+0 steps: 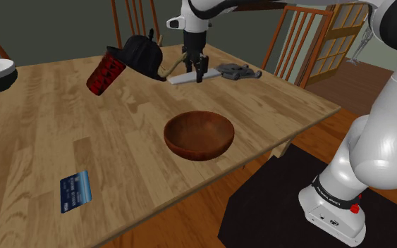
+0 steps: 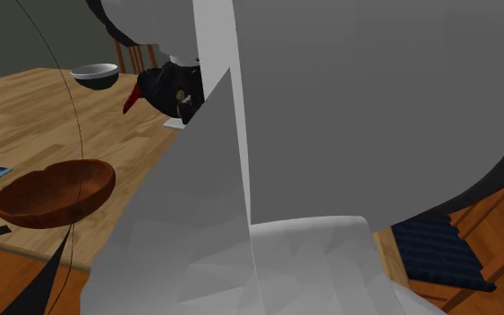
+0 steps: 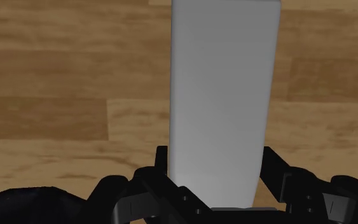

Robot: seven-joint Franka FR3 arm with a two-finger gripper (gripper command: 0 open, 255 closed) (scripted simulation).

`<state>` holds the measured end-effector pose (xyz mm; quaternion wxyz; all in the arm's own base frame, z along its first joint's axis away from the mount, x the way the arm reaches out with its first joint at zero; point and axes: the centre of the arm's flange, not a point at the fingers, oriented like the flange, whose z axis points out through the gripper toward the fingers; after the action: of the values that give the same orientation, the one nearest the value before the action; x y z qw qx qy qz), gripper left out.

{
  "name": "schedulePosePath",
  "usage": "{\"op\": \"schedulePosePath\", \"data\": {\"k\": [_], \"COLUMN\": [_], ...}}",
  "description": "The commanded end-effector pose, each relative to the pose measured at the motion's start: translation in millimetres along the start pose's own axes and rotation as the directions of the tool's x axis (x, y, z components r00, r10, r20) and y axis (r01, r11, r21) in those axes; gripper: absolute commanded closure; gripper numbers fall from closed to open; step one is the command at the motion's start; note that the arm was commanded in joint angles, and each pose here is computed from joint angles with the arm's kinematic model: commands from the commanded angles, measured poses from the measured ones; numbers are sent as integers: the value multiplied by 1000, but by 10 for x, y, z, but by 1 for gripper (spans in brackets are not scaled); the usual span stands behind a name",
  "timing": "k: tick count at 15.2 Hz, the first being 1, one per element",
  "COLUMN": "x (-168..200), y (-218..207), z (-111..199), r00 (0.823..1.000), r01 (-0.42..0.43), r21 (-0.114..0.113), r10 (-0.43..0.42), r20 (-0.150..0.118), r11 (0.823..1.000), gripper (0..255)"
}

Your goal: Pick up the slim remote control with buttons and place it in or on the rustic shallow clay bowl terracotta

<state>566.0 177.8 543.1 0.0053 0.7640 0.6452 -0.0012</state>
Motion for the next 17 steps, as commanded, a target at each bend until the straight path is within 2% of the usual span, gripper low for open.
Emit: {"op": "schedulePosePath", "data": {"k": [1, 17], "x": [-6, -13], "y": [-6, -1], "z": [-112, -957], "r00": [1000, 1000], "r01": [0, 0], "r21": [-1, -1], "r10": [0, 0], "r20": [-1, -1], "r11": [1000, 1000], "gripper": [255, 255]}}
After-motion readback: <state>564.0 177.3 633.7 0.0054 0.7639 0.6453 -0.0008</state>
